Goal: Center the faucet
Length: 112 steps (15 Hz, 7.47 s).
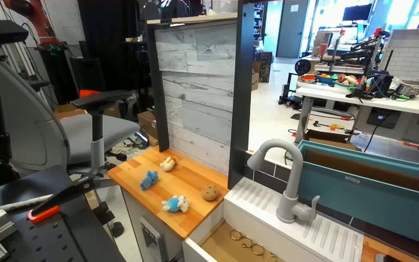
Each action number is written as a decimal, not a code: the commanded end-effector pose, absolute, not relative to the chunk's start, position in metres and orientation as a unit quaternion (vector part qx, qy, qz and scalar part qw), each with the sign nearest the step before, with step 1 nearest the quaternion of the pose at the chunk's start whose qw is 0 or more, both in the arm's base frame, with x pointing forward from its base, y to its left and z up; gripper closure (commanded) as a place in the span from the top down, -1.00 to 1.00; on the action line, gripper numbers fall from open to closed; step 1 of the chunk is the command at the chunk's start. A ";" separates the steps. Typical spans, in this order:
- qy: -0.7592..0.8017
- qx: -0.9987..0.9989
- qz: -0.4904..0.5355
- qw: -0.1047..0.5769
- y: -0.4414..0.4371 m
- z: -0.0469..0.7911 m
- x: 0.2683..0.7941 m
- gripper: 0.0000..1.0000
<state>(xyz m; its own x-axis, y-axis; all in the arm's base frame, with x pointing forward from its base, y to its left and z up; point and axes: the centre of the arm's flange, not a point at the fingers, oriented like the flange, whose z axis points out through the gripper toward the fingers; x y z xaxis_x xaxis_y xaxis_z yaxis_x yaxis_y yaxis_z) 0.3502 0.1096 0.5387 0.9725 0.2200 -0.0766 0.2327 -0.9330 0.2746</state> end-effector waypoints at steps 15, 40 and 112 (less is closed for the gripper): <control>0.106 0.980 -0.008 0.170 0.059 0.489 0.394 1.00; -0.035 0.990 0.126 0.047 -0.020 0.164 0.570 1.00; 0.005 0.992 -0.122 0.030 -0.045 0.167 0.466 1.00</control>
